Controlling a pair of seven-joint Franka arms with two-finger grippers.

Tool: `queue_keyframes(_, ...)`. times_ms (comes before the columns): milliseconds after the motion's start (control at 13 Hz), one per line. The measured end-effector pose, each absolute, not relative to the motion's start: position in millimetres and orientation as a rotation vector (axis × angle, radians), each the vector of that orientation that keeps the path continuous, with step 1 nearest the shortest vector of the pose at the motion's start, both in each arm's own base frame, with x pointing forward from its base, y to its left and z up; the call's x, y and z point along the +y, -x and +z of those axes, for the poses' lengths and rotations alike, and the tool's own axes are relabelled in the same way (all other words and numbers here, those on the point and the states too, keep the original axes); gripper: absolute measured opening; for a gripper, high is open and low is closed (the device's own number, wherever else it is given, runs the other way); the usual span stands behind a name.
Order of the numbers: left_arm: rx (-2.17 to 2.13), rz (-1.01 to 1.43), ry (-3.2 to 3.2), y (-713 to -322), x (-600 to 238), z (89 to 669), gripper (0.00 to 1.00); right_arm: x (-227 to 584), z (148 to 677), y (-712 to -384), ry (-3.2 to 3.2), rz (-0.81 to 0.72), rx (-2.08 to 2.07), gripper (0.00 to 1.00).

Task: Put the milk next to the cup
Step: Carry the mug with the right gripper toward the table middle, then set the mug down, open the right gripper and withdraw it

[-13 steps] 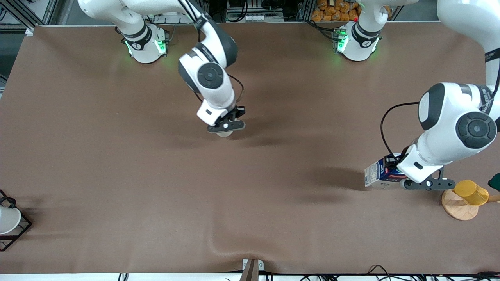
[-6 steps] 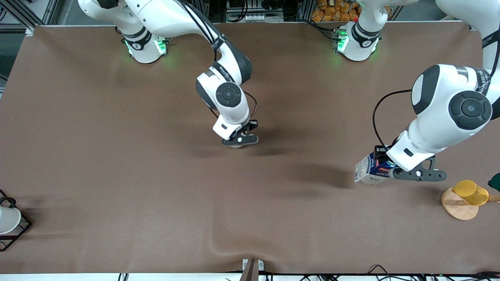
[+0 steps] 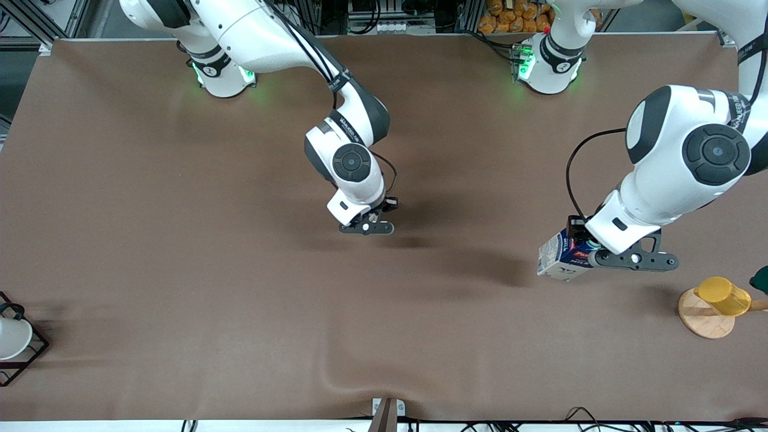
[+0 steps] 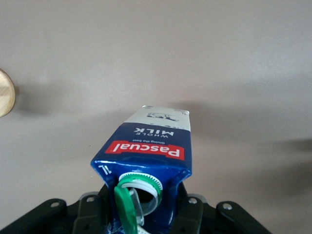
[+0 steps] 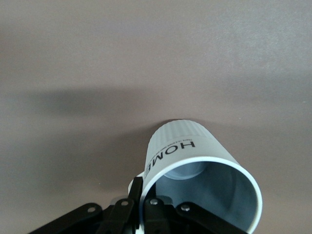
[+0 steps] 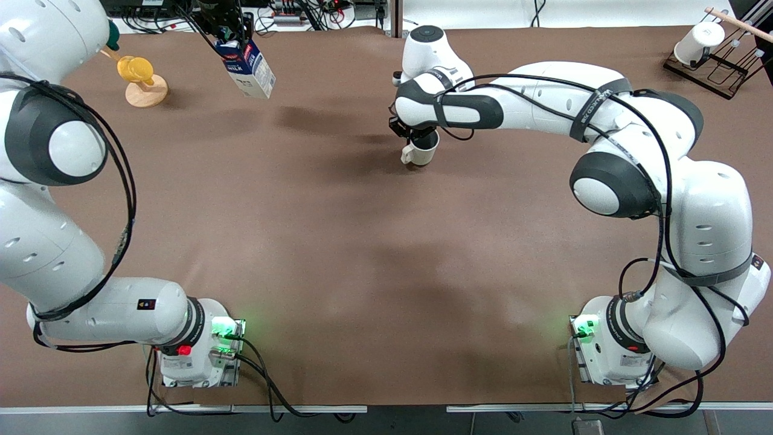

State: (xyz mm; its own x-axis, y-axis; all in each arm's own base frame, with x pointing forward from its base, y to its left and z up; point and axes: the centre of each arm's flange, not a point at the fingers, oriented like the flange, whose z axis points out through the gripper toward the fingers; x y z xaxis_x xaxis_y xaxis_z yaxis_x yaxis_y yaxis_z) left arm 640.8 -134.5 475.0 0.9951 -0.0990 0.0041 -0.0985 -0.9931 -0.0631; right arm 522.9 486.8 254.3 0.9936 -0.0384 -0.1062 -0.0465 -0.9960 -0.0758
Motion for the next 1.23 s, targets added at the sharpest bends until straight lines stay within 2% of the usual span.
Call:
queue_keyframes(231,0.118,-0.01,3.094,-637.4,-145.5,477.5,0.48,493.6,255.2,-524.9,3.051,0.15,0.058,0.05)
queue_keyframes(308,0.104,-0.013,3.098,-635.8,-151.2,478.7,0.48,494.6,257.3,-526.5,3.05,0.148,0.058,0.09)
queue_keyframes(769,0.088,-0.008,3.129,-627.0,-177.2,483.9,0.48,492.7,289.9,-539.9,3.046,0.132,0.068,0.73)
queue_keyframes(923,0.073,0.001,3.151,-622.1,-189.3,486.9,0.48,461.1,346.9,-563.5,3.085,0.048,0.099,0.96)
queue_keyframes(1077,0.091,0.016,3.161,-613.0,-210.3,489.6,0.48,409.6,431.3,-583.0,3.158,-0.124,0.133,1.0)
queue_keyframes(1231,0.105,0.046,3.167,-599.8,-236.8,491.9,0.48,346.9,492.0,-593.9,3.192,-0.156,0.256,1.0)
